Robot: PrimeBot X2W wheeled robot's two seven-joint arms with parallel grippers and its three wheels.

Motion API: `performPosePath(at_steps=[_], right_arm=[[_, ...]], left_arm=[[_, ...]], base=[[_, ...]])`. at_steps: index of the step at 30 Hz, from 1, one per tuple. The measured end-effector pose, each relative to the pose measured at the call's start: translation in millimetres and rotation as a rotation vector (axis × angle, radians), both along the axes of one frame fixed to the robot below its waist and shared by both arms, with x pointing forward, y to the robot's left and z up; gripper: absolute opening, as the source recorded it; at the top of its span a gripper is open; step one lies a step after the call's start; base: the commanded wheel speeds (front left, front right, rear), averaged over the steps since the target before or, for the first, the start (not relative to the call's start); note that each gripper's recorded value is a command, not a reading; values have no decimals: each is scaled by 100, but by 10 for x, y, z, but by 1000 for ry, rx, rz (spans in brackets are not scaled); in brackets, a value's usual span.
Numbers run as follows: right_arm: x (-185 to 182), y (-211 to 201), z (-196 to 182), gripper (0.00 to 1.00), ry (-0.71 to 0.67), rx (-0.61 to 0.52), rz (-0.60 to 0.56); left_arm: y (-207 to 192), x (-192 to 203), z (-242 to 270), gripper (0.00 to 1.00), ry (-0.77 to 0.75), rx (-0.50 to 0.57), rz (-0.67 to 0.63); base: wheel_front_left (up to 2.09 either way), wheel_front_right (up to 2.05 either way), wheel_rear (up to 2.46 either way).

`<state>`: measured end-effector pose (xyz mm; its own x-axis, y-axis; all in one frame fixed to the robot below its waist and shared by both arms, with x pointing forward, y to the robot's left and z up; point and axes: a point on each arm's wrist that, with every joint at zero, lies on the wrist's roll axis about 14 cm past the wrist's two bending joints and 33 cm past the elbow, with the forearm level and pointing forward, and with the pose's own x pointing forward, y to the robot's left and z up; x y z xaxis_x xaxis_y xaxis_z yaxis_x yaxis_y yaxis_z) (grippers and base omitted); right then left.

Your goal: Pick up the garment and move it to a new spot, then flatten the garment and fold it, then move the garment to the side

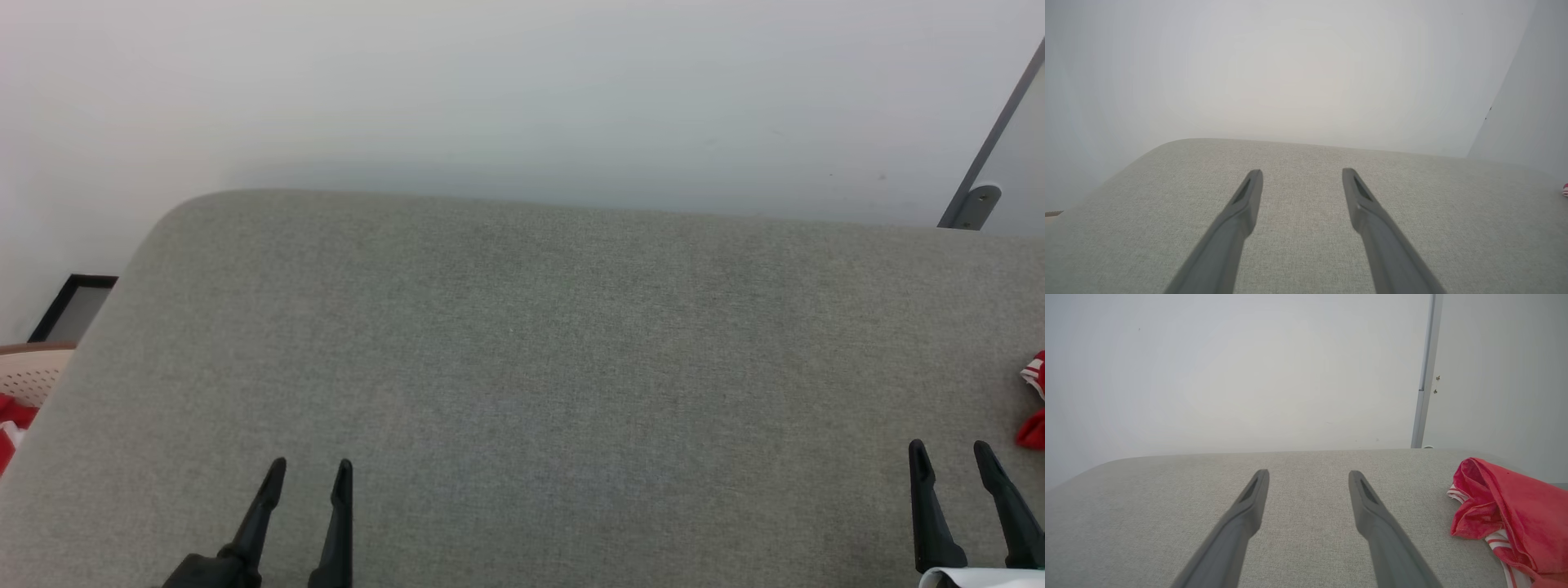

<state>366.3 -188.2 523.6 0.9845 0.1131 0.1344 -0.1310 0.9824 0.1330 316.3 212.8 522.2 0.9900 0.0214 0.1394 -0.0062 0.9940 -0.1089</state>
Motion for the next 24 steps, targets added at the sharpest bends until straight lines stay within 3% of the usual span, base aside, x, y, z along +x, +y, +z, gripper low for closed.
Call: performPosePath(at_steps=[4,5,9,24], right_arm=[[-1,20,-22,100,7,2,5],[-7,23,-58,0,18,4,5],[-41,37,-206,0,68,23,-1],[-10,-37,-291,0,141,287,-45]], left_arm=[[9,1,-11,100,3,-3,5],[6,-4,-49,0,15,-6,6],[-18,-44,-204,0,63,-31,7],[48,51,-272,0,91,-313,30]], base=[[0,0,0],[0,0,0],[0,0,0],[0,0,0]])
